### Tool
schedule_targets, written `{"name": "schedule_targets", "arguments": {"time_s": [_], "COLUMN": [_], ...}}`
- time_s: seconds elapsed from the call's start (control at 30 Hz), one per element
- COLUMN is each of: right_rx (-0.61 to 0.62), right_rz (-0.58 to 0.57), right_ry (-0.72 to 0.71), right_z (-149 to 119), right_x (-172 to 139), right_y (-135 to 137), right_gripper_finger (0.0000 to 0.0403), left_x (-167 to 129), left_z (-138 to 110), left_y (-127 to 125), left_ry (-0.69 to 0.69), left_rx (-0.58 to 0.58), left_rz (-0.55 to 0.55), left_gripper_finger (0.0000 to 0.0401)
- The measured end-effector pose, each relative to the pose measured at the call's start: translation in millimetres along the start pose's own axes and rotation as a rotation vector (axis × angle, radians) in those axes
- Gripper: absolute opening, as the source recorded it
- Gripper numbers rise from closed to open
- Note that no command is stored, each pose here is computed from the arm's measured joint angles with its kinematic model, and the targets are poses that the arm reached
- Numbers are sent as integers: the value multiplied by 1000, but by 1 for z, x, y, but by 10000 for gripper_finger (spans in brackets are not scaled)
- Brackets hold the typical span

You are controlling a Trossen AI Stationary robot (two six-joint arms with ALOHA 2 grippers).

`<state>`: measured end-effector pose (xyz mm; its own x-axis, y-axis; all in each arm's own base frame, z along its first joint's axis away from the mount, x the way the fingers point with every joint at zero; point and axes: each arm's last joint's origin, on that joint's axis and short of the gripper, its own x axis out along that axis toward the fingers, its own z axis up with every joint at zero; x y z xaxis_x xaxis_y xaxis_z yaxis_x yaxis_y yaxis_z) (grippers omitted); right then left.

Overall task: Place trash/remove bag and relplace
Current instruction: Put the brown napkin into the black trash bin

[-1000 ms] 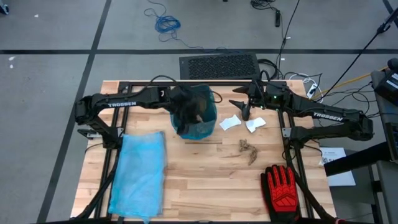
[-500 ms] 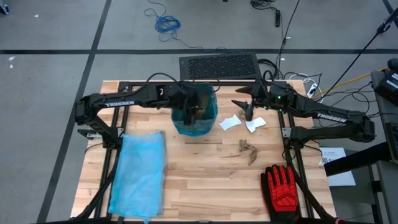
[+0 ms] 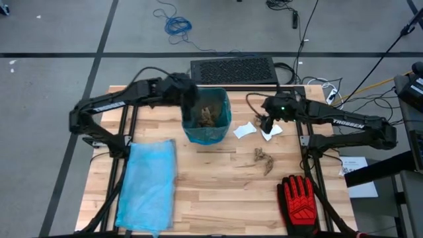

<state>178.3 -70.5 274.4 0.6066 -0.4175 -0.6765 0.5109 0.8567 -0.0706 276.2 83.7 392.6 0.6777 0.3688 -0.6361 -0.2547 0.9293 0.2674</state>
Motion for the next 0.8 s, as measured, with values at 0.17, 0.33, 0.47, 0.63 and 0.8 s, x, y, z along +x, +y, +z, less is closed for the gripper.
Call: {"name": "schedule_targets", "arguments": {"time_s": [0.17, 0.33, 0.47, 0.63, 0.8], "right_rx": [17, 52, 68, 84, 81], "right_rz": [-32, -71, -99, -124, -121], "right_ry": [117, 172, 197, 272, 327], "right_z": [-20, -41, -48, -57, -64], "right_x": [17, 37, 51, 72, 92], "right_y": [-4, -13, -19, -25, -24], "right_gripper_finger": [233, 233, 233, 233, 233], "left_x": [-24, -36, -29, -4, 8], "left_z": [-21, -49, -70, -95, -106], "left_y": [9, 8, 6, 2, 0], "left_ry": [-170, -365, -444, -451, -489], "left_rx": [-101, -178, -238, -297, -303], "left_rz": [14, 46, 27, 3, -28], "left_gripper_finger": [3, 2, 1, 1, 1]}}
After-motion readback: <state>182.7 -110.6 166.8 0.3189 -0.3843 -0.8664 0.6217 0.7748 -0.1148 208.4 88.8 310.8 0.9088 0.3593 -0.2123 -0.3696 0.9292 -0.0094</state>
